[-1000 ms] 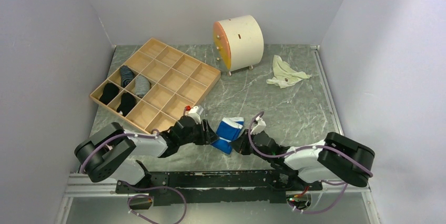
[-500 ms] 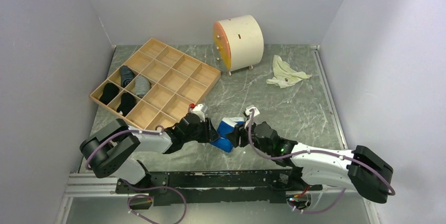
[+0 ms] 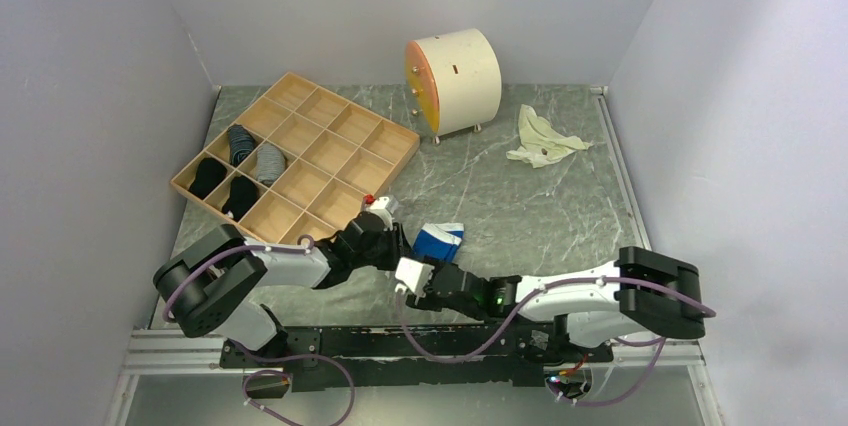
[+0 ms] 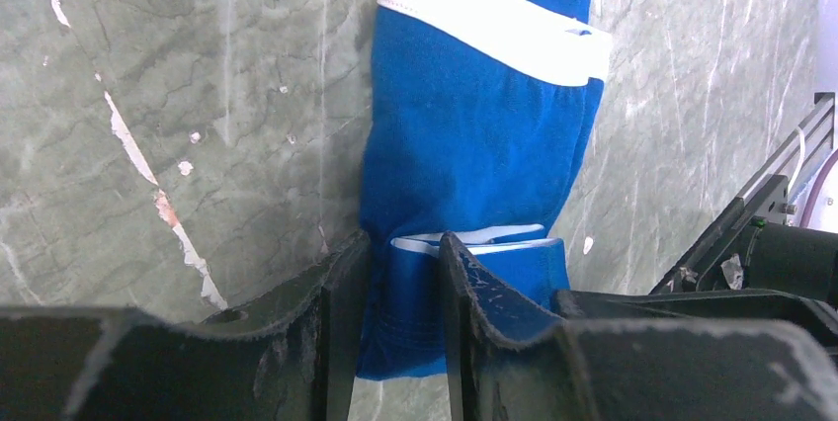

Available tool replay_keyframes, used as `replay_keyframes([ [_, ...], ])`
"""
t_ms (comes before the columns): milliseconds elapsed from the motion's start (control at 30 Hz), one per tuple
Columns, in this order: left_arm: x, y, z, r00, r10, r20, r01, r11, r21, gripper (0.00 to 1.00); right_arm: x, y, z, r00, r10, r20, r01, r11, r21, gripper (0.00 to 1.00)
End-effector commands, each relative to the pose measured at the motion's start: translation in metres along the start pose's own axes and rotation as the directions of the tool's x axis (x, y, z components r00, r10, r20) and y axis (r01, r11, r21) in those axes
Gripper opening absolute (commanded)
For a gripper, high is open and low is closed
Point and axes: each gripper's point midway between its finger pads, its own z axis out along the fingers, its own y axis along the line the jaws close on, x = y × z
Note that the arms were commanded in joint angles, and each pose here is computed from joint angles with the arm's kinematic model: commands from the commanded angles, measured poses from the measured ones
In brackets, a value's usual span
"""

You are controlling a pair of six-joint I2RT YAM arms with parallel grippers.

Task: Roll the underwear
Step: Roll the underwear to the center of the board.

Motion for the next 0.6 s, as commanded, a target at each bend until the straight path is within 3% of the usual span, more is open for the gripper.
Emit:
replay_keyframes([
  [0, 0.048, 0.051, -0.009, 0.985, 0.015, -0.169, -0.046, 0.982, -0.181, 0.39, -0.002, -0.010, 0.001, 0.978, -0.204, -0.038, 0.207, 0.976, 0.069, 0.59],
  [200, 0.044, 0.049, -0.011, 0.986, 0.027, -0.164, -0.057, 0.982, -0.180, 0.39, -0.001, -0.003, 0.007, 0.963, -0.268, -0.014, 0.268, 0.962, 0.045, 0.59],
  [367, 0.046, 0.050, -0.011, 0.985, 0.024, -0.169, -0.054, 0.983, -0.177, 0.39, 0.015, -0.008, 0.018, 0.945, -0.319, -0.077, 0.325, 0.942, 0.082, 0.54],
  [467, 0.046, 0.050, -0.013, 0.987, 0.018, -0.162, -0.047, 0.983, -0.177, 0.39, 0.022, -0.010, 0.021, 0.938, -0.334, -0.093, 0.343, 0.934, 0.097, 0.41],
  [567, 0.048, 0.049, -0.015, 0.987, 0.001, -0.159, -0.029, 0.984, -0.174, 0.41, 0.016, -0.003, 0.023, 0.940, -0.333, -0.072, 0.337, 0.939, 0.061, 0.11],
])
